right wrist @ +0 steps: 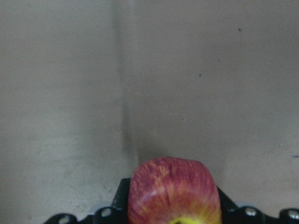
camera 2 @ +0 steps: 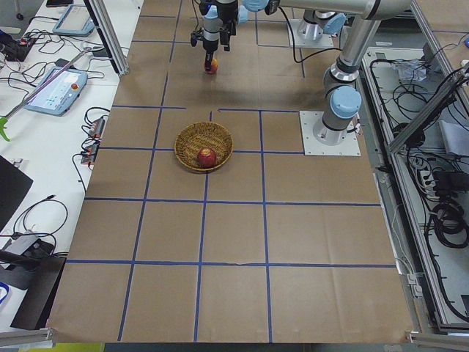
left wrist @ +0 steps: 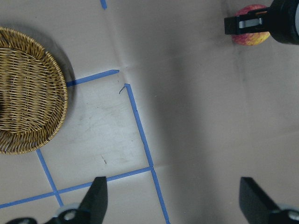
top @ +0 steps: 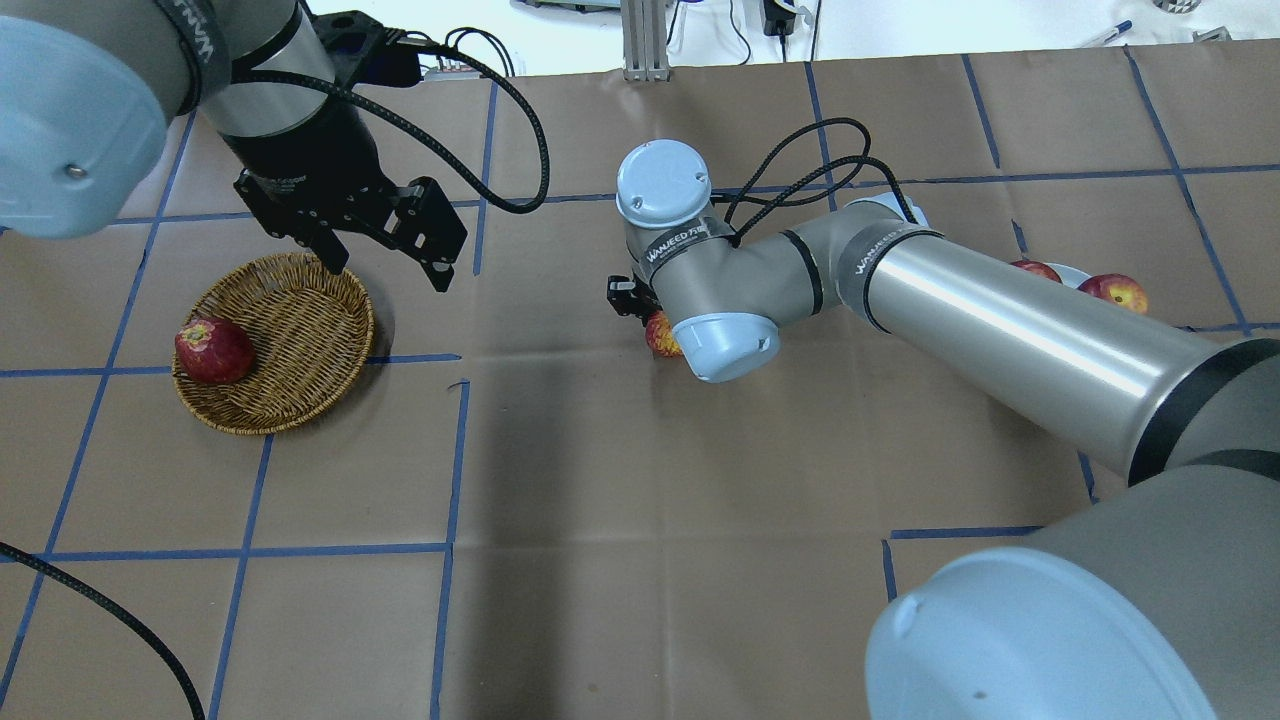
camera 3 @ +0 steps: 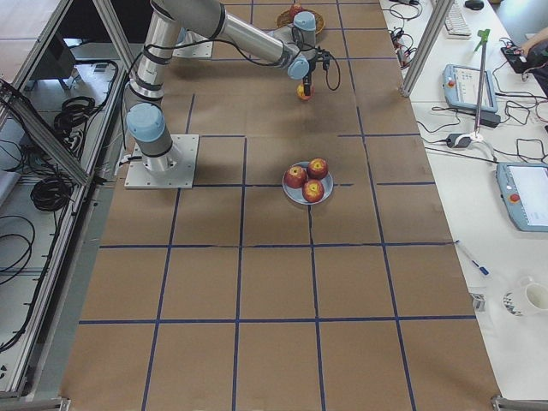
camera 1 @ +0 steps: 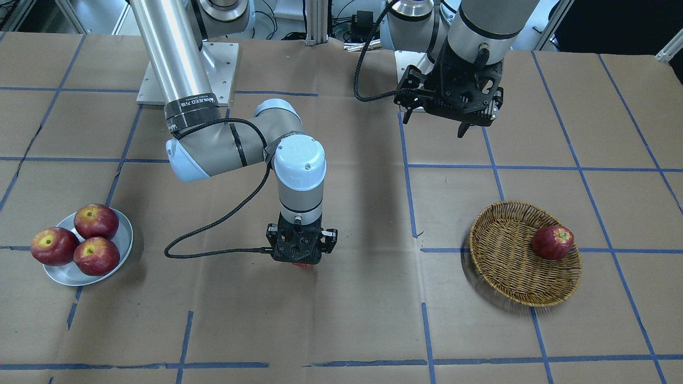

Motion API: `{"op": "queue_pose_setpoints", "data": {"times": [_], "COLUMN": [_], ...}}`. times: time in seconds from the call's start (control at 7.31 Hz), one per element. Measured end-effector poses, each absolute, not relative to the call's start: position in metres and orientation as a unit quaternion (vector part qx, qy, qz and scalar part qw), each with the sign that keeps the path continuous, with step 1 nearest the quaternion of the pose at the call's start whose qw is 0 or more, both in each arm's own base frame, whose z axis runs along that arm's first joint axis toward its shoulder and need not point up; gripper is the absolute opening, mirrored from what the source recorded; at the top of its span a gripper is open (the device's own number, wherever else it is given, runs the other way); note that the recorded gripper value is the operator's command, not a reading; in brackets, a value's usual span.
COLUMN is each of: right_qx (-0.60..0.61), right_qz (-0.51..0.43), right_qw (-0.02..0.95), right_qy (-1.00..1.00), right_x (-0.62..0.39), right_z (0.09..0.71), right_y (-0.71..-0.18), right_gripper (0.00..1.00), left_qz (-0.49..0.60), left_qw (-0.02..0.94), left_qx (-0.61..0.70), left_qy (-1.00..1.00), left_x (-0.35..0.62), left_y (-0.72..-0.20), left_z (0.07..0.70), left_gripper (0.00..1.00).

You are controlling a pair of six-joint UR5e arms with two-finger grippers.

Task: Transfer apple from basket to plate
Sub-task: 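Lift the apple with the right gripper and carry it to the white plate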

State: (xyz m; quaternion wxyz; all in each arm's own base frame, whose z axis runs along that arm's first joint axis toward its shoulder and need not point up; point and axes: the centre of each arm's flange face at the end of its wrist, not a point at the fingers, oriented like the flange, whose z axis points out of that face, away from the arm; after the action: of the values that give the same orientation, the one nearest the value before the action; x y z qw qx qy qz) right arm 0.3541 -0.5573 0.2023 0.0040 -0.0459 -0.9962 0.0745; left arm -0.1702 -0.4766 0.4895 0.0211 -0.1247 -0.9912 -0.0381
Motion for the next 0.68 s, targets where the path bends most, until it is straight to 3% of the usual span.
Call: {"op": "queue_pose_setpoints", "data": {"times": [0.41, 0.68], "right_qx": [-0.054, -0.022], "right_qz": [0.084, 0.063], "right_qw": [0.007, 0.024], "right_qy": [-0.995, -0.998], "right_x": [0.310, 0.218], "right_z": [0.291, 0.362], "right_y": [-0.592, -0.600], "right_gripper": [0.52, 0.52], "left_qz": [-0.038, -0.039], "left_qw": [0.021, 0.021], "left_qx": [-0.124, -0.124], "left_qy": [-0.991, -0.991], "left_x": [-0.170, -0.170], "left_y": [-0.475, -0.475], "left_z": [0.489, 0.489], "left_gripper": [0.99, 0.99]}}
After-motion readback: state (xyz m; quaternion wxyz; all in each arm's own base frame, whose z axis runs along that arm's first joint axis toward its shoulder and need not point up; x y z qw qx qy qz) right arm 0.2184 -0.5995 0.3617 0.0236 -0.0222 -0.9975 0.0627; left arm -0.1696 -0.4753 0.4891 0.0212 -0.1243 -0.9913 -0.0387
